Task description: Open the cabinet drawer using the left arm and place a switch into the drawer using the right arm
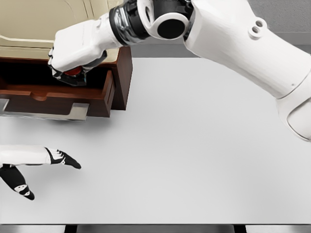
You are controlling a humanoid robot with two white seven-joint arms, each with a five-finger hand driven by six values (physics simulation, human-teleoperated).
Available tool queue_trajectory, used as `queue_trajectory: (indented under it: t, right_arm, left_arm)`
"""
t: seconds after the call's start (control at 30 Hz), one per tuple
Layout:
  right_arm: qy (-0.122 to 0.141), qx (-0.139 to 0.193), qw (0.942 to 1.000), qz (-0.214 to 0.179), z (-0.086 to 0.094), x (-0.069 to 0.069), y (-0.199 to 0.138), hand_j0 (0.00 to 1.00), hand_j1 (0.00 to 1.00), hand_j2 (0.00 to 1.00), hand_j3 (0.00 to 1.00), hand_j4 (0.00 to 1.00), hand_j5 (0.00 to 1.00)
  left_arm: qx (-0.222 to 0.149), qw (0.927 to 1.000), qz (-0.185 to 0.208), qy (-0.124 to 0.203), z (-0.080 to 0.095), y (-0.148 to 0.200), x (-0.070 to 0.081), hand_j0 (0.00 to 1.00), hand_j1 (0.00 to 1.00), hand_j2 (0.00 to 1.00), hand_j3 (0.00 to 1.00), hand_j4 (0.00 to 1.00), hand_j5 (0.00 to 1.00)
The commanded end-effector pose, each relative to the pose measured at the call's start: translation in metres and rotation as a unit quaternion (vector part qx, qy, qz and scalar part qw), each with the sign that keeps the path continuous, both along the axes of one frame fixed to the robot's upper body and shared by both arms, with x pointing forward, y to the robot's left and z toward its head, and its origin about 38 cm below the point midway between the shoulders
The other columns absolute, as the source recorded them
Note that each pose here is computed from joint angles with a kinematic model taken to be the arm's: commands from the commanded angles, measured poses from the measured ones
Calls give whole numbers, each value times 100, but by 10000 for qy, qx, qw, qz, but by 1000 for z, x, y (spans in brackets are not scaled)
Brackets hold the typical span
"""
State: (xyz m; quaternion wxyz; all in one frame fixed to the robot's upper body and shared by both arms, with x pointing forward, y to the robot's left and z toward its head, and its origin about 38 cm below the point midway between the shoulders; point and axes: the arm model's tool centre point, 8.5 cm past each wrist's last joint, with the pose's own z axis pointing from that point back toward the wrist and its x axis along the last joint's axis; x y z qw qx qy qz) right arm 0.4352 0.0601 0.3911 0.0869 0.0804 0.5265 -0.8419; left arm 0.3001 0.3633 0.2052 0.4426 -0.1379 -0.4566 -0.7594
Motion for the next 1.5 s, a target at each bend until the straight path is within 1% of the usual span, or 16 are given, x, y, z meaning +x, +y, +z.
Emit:
queue_trajectory:
  t: [0.0,0.17,0.4,0.43,0.57,0.87,0.93,0.97,1.0,1.23,1.27,1.33,1.37,1.4,1.43,1.47]
  right_arm:
    - [91,-20,9999,-69,-4,4,8,32,32,32,32,32,32]
    - [211,-37,9995,-224,-9,14,17,32,32,32,32,32,32]
    - [221,-56,9994,-248,-7,15,29,32,32,32,32,32,32]
    - [249,-66,9990,-359,-8,21,25,32,32,32,32,32,32]
    - [279,-118,9975,-640,-11,37,16,32,32,32,32,32,32]
    - [212,-214,9975,-633,-11,36,17,37,37,37,37,37,37]
    - [202,-213,9976,-625,-10,36,18,43,43,43,43,43,43]
    - [195,-225,9976,-627,-11,36,18,66,66,66,66,66,66]
    - [160,-232,9976,-629,-9,36,18,100,100,100,100,100,100]
    - [106,-220,9979,-596,-4,34,19,100,100,100,100,100,100]
    - [89,-218,9981,-567,-3,32,20,100,100,100,100,100,100]
    - [4,-183,9995,-261,1,15,30,100,100,100,100,100,100]
    - [-88,-142,9997,160,4,-10,41,100,100,100,100,100,100]
    - [-234,-97,9981,564,6,-35,33,100,100,100,100,100,100]
    - [-423,-55,9961,776,11,-50,9,100,100,100,100,100,100]
    - [-557,24,9949,841,14,-60,-19,100,100,100,100,100,100]
  left_arm:
    - [-22,10000,20,13,0,0,0,100,100,100,100,100,100]
    - [9,10000,-22,5,-2,-1,0,100,100,100,100,100,100]
    - [41,10000,-39,1,-3,-1,0,100,100,100,100,100,100]
    - [41,10000,-39,1,-3,-1,0,100,100,100,100,100,100]
    - [41,10000,-39,1,-3,-1,0,100,100,100,100,100,100]
    - [49,10000,-51,-4,-3,-2,0,100,100,100,100,100,100]
    - [49,10000,-51,-4,-3,-2,0,100,100,100,100,100,100]
    - [49,10000,-51,-4,-3,-2,0,100,100,100,100,100,100]
    - [60,10000,-49,-7,-3,-1,0,100,100,100,100,100,100]
    - [42,10000,-73,-5,-3,-3,0,100,100,100,100,100,100]
    - [42,10000,-73,-5,-3,-3,0,100,100,100,100,100,100]
    - [42,10000,-73,-5,-3,-3,0,100,100,100,100,100,100]
    - [46,10000,-67,-6,-3,-3,1,100,100,100,100,100,100]
    - [47,10000,-68,-6,-3,-3,0,100,100,100,100,100,100]
    - [42,10000,-74,-5,-3,-3,0,100,100,100,100,100,100]
    - [42,10000,-74,-5,-3,-3,0,100,100,100,100,100,100]
